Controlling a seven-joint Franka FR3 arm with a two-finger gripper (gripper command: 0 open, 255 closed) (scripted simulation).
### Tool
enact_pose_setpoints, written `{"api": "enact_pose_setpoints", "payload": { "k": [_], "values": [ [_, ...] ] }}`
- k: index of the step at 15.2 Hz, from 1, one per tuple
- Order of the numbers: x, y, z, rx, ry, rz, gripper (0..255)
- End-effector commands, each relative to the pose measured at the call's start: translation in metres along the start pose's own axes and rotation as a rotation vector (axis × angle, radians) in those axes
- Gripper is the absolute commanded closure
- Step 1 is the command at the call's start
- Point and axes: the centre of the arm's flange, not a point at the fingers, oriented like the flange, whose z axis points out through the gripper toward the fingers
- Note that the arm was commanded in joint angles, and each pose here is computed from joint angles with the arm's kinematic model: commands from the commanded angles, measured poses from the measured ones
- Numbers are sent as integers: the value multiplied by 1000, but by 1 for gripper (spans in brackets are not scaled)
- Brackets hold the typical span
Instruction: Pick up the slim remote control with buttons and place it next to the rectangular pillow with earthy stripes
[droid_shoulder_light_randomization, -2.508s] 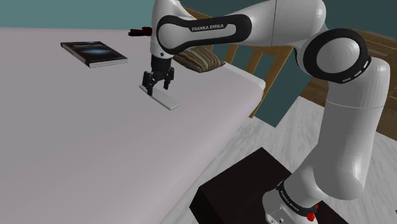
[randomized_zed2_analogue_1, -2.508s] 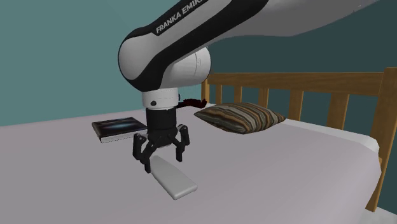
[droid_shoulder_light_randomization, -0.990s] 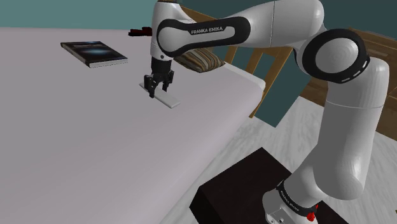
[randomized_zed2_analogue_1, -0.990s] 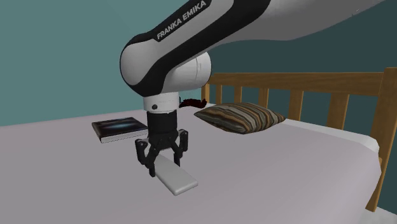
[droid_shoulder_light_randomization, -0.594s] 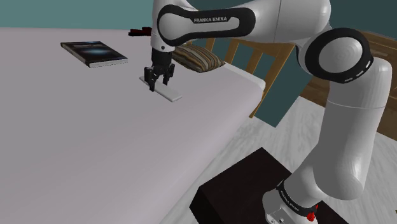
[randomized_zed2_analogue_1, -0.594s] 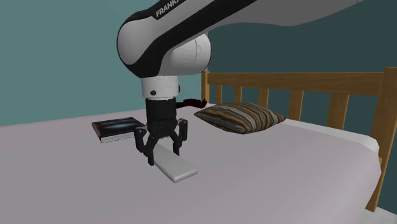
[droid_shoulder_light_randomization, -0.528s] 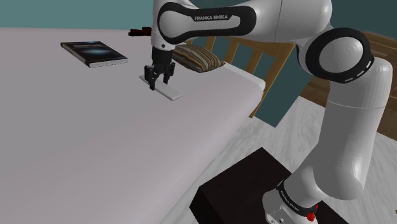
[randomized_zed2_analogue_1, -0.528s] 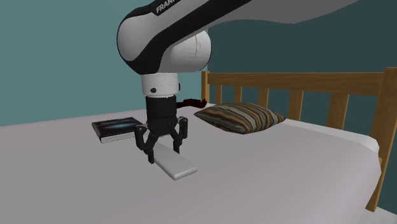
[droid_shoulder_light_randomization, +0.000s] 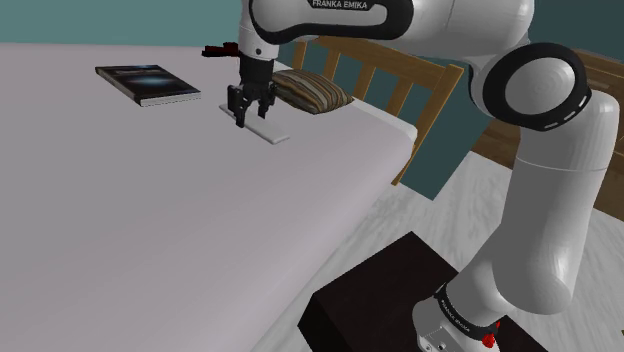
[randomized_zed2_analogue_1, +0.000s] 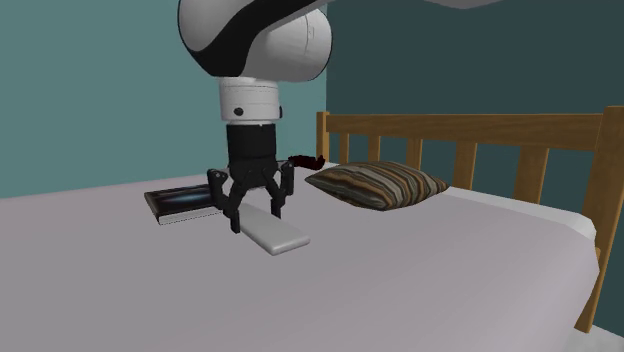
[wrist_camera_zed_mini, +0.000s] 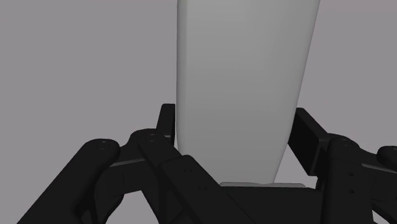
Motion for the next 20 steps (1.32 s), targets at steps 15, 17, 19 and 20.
{"api": "enact_pose_setpoints", "payload": {
  "k": [15,17,19,20],
  "values": [
    [-1,1,-84,0,0,0,255],
    [-1,1,-95,0,0,0,255],
    [-1,1,-104,0,0,0,255],
    [0,14,-104,0,0,0,255]
  ]
}}
